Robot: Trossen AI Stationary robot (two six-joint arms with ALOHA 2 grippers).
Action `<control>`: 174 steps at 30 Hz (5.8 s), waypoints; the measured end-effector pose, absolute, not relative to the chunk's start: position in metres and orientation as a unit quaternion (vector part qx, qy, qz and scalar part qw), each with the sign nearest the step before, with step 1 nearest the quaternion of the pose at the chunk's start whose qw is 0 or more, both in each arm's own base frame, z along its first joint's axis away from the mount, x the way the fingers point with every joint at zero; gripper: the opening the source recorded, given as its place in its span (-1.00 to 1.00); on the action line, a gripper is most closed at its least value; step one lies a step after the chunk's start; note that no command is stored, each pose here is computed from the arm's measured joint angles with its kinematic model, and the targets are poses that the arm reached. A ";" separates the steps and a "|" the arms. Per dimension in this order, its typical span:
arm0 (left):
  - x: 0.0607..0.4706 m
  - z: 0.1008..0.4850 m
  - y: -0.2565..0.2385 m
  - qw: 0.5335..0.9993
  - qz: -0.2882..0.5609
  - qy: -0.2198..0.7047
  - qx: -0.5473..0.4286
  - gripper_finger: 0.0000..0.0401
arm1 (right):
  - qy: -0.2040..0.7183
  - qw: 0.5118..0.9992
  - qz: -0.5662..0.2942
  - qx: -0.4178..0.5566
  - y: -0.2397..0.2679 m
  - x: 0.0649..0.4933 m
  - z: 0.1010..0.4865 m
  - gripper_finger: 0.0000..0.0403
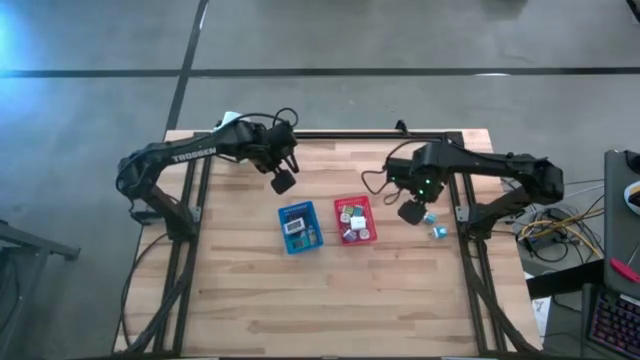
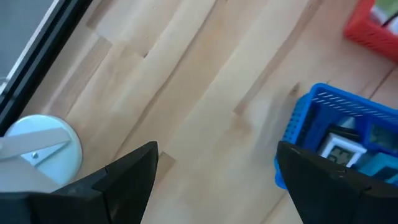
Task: Pick & Place Office items
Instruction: Put the top blue charger adapter into the red bin
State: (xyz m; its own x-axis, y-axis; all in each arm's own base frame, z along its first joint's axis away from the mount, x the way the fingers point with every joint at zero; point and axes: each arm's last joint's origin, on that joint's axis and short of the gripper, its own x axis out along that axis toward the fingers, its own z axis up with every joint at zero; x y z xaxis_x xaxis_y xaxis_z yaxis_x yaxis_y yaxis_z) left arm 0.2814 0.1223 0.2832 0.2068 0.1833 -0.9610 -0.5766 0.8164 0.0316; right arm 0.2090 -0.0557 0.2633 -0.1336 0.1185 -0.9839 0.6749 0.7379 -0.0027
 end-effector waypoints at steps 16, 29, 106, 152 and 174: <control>0.278 0.274 0.122 0.747 0.253 0.587 -0.186 0.66 | 0.629 0.641 -0.242 0.367 -0.036 0.144 0.285 0.15; 0.278 0.274 0.122 0.747 0.251 0.587 -0.188 0.66 | 0.654 0.580 -0.207 0.440 -0.028 0.133 0.228 0.33; 0.270 0.273 0.119 0.714 0.262 0.615 -0.207 0.66 | 0.691 0.620 -0.248 0.276 -0.045 0.162 0.153 0.62; 0.266 0.272 0.117 0.696 0.266 0.631 -0.214 0.66 | 0.698 0.613 -0.241 0.281 -0.043 0.156 0.141 -0.03; 0.266 0.272 0.117 0.696 0.266 0.631 -0.214 0.66 | 0.662 0.645 -0.281 0.258 -0.052 0.177 0.219 -0.42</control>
